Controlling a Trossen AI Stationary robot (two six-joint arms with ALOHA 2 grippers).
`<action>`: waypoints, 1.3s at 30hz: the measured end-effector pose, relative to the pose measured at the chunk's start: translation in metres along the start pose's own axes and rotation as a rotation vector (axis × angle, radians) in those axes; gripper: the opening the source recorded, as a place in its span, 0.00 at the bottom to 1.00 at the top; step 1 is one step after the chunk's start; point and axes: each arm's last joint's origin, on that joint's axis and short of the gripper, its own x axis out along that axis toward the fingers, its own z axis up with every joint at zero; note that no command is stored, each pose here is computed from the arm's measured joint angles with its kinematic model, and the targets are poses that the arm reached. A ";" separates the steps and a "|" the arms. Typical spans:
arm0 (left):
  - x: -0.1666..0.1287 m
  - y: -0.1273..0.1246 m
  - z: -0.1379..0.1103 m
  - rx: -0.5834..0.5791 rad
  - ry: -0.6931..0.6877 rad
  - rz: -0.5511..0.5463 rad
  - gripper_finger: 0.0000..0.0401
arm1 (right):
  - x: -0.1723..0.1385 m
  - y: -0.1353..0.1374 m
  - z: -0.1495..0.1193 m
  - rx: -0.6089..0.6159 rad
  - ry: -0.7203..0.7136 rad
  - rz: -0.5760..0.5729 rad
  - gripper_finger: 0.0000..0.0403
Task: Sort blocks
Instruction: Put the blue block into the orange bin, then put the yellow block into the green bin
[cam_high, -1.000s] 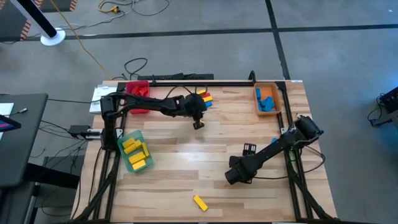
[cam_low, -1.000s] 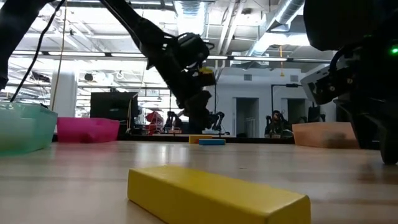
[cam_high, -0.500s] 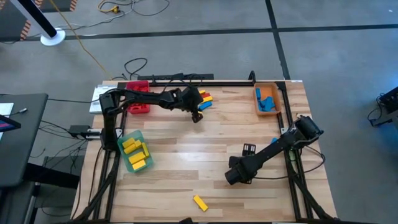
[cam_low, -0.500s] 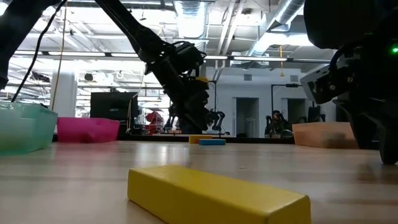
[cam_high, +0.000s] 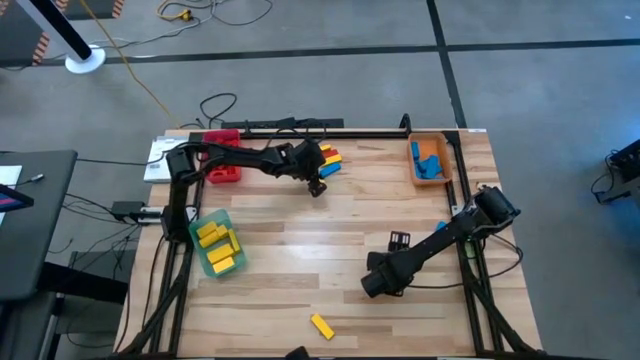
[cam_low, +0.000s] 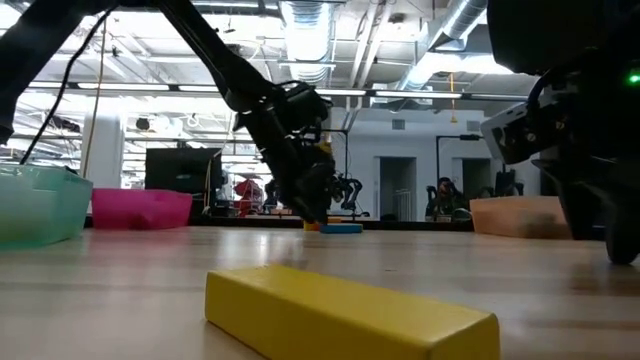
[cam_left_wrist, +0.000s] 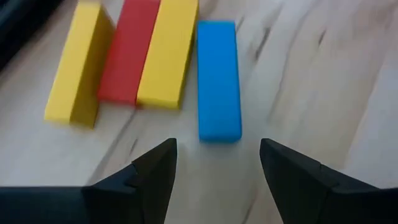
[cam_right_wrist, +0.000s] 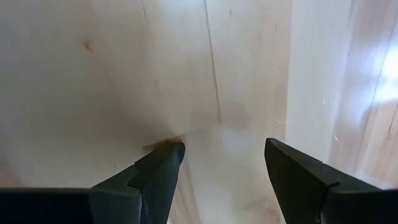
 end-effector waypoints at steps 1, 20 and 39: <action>0.000 0.000 0.003 -0.001 -0.013 0.005 0.56 | 0.000 0.000 0.000 0.001 -0.002 0.001 0.63; 0.013 -0.009 0.011 0.018 0.017 0.096 0.56 | -0.005 0.004 0.008 0.004 -0.066 0.028 0.63; 0.015 -0.008 0.006 0.079 0.138 0.002 0.07 | -0.007 0.007 0.009 0.006 -0.090 0.045 0.63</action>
